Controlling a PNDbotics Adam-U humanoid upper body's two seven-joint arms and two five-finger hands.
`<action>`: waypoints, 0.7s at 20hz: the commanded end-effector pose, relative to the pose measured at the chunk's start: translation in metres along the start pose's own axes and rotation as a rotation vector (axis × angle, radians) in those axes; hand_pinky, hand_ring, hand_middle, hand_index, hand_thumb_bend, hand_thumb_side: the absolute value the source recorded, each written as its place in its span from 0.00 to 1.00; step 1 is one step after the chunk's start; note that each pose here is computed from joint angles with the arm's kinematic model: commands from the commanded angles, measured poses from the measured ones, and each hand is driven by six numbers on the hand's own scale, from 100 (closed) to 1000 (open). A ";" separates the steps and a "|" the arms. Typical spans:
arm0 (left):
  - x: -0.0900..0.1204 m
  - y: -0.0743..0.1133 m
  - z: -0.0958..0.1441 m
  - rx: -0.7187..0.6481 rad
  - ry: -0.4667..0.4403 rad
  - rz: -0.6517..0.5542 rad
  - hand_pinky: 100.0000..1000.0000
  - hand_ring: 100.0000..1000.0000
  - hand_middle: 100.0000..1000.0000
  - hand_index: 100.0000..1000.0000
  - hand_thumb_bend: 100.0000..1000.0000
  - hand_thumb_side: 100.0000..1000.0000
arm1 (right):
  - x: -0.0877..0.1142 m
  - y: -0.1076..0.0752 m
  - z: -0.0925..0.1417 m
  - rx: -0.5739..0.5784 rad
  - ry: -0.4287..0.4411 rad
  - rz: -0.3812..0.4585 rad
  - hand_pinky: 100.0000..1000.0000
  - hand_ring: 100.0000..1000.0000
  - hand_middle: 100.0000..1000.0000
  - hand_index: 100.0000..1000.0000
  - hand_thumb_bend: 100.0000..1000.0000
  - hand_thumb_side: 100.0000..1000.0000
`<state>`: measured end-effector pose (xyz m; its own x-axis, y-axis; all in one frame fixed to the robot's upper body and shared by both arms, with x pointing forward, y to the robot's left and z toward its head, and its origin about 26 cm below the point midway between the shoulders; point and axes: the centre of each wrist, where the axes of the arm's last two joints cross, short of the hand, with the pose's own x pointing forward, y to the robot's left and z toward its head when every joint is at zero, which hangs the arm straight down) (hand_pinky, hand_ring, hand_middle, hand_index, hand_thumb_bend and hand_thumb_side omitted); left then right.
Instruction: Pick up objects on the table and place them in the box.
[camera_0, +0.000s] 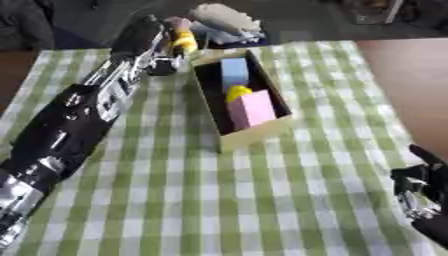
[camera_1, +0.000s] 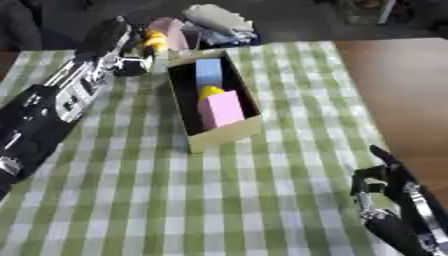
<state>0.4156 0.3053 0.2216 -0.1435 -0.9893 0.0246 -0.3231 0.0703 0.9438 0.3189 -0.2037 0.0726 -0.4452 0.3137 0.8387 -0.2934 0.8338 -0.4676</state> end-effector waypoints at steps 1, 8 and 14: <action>0.023 0.026 0.004 0.008 -0.143 -0.043 0.48 0.22 0.19 0.37 0.00 0.08 | 0.003 -0.004 -0.002 -0.004 -0.015 0.009 0.62 0.76 0.55 0.97 0.00 0.37; 0.037 0.006 0.010 -0.136 -0.209 -0.082 0.49 0.25 0.22 0.39 0.00 0.08 | 0.004 -0.004 -0.002 -0.003 -0.018 0.008 0.62 0.76 0.55 0.97 0.00 0.37; 0.026 -0.022 0.012 -0.233 -0.167 -0.130 0.53 0.34 0.32 0.47 0.00 0.09 | 0.003 -0.004 -0.002 -0.004 -0.017 0.006 0.62 0.76 0.55 0.97 0.00 0.37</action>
<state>0.4064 0.2747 0.1916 -0.2874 -0.9511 -0.1128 -0.1202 -0.0810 0.9894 0.3191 -0.2037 0.0721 -0.4453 0.3136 0.8387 -0.2959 0.8325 -0.4684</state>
